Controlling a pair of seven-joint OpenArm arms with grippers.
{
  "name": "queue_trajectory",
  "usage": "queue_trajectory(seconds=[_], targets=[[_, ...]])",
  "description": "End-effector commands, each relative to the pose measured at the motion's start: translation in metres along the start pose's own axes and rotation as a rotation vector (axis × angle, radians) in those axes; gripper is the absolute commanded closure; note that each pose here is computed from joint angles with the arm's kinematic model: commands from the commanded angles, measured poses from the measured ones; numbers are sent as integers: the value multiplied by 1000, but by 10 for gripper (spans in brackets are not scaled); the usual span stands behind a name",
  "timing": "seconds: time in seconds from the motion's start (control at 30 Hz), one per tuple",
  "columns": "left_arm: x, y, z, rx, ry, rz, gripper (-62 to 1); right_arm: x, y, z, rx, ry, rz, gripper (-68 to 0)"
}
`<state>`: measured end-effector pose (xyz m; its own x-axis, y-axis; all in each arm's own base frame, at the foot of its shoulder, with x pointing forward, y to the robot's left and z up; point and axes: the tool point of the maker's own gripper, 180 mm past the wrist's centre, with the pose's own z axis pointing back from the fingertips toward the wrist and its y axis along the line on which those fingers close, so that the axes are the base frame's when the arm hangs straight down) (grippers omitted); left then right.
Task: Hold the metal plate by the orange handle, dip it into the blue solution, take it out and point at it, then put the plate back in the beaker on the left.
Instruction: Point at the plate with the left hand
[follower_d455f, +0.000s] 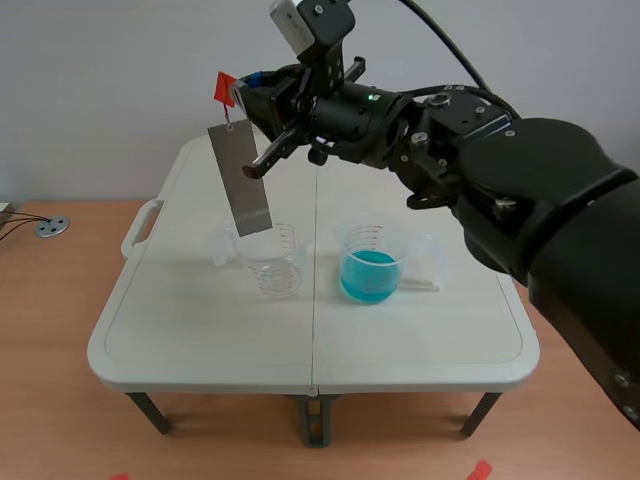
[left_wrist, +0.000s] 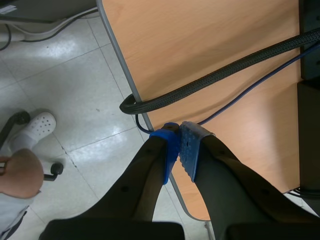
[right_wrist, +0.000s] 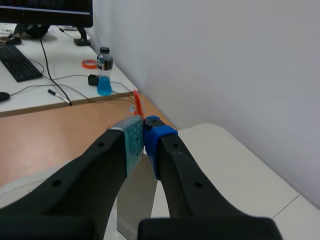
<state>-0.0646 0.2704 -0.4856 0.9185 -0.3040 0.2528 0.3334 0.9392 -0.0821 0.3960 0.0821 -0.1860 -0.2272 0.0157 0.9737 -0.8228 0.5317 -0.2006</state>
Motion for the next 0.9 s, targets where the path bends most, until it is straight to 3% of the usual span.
queue_trajectory(seconds=[0.0,0.23,0.5,0.67,0.87], targets=[[0,-3,1,-7,-6,2,-16,19,-15,3,-33,-44,26,-13],[8,0,-2,-1,-23,-2,-16,47,-22,29,-68,-68,105,-13],[40,13,-11,23,-90,-17,-16,77,-37,70,-131,-100,171,-13],[82,29,-15,55,-183,-37,-16,91,-51,97,-170,-114,184,-13],[157,63,7,123,-377,-42,-16,100,-72,125,-209,-107,187,-13]])
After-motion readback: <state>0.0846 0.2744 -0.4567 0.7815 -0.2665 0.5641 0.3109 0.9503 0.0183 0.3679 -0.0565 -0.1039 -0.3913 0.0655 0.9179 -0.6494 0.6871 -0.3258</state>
